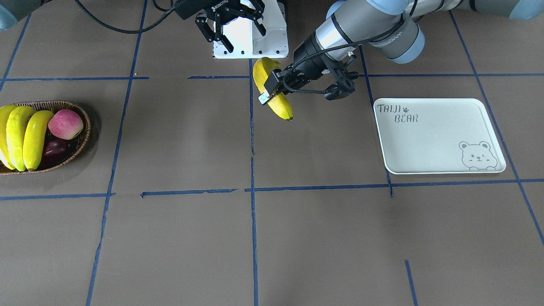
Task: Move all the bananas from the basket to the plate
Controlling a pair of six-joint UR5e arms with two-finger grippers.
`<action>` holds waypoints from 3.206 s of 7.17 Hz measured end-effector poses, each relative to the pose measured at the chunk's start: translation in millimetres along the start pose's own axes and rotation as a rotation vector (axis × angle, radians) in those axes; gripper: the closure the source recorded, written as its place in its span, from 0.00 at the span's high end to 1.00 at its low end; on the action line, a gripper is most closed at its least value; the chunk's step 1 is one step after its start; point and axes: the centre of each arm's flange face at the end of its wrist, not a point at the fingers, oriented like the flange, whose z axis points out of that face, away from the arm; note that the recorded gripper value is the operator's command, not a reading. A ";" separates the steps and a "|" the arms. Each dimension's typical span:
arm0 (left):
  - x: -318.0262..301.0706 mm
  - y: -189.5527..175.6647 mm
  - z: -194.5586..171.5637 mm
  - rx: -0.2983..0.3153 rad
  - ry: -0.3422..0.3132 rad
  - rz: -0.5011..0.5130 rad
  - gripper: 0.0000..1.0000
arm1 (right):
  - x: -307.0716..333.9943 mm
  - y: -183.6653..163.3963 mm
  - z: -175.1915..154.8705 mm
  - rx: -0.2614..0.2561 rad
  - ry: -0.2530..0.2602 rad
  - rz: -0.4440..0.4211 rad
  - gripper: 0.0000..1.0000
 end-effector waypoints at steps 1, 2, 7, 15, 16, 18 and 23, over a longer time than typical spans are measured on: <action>-12.9 -21.6 -0.7 0.053 -0.097 0.050 0.00 | 0.7 -1.8 -8.3 0.001 -0.007 0.000 1.00; -41.7 -50.1 -7.8 0.099 -0.202 0.122 0.00 | 4.5 -3.7 -13.9 0.002 -0.006 0.001 1.00; -275.4 -227.6 -126.9 0.204 -0.603 0.388 0.00 | 39.8 -26.3 -28.6 0.047 0.083 0.011 1.00; -399.0 -271.9 -149.7 0.145 -0.766 0.367 0.78 | 62.4 -70.4 -47.9 0.088 0.219 0.021 1.00; -394.4 -272.4 -149.0 0.149 -0.760 0.366 0.86 | 65.6 -73.9 -49.3 0.085 0.226 0.009 1.00; -384.3 -272.3 -148.2 0.153 -0.747 0.375 0.98 | 76.9 -78.8 -49.8 0.083 0.256 -0.015 1.00; -260.2 -236.2 -181.5 0.161 -0.625 0.354 0.98 | 176.5 -114.5 -102.4 -0.018 0.468 -0.216 1.00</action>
